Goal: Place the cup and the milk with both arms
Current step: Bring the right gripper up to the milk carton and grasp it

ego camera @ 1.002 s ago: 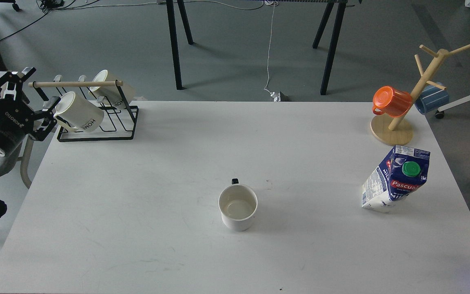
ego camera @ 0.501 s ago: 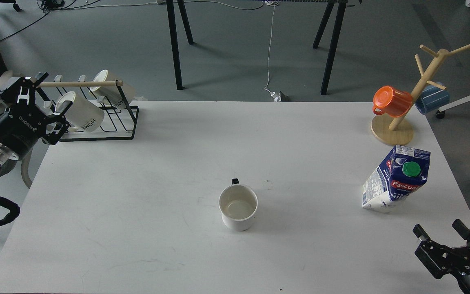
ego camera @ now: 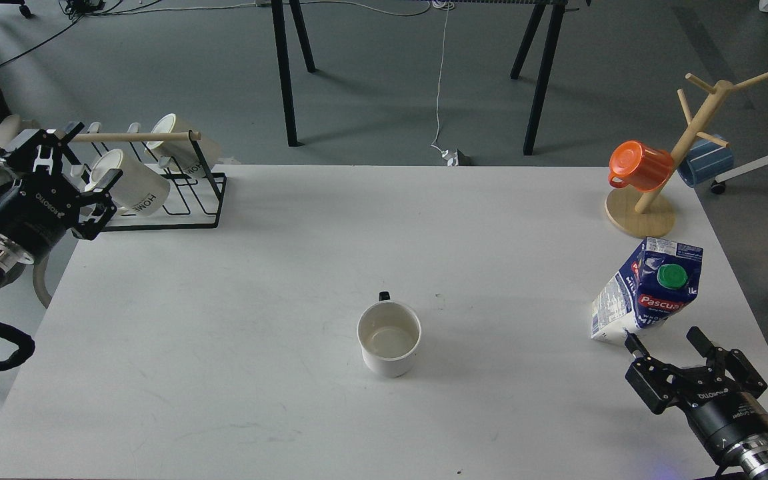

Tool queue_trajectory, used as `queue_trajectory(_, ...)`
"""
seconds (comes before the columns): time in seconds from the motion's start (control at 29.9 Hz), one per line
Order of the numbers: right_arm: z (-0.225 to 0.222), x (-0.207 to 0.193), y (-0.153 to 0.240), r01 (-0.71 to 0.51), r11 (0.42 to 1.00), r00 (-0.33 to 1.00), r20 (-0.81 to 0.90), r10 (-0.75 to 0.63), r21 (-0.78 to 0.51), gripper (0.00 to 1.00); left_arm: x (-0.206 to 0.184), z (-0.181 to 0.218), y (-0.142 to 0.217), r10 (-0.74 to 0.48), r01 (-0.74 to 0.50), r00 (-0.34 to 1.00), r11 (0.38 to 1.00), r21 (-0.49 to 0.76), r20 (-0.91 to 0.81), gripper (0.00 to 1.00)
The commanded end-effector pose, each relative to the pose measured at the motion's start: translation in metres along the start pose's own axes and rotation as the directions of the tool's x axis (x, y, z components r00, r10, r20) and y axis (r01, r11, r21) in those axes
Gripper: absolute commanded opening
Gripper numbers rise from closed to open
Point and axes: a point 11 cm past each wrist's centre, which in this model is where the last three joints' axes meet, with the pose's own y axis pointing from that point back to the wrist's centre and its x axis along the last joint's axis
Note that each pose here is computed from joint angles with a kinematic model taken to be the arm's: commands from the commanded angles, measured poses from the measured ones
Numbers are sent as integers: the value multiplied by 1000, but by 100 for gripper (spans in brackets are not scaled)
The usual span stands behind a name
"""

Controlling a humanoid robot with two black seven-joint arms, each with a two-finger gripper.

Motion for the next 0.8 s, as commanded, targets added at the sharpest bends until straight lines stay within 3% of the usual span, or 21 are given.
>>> queue_trajectory(0.0,9,1,-11,-23,1000,1000,1,23,-8,99,0,0,0,0,0,1000,1000,1,1,84)
queue_trajectory(0.77,-11,0,-18,-59,995,998,17,58,85,99,-5,-10,-2,-6,6,1000,1000,9,-16,84)
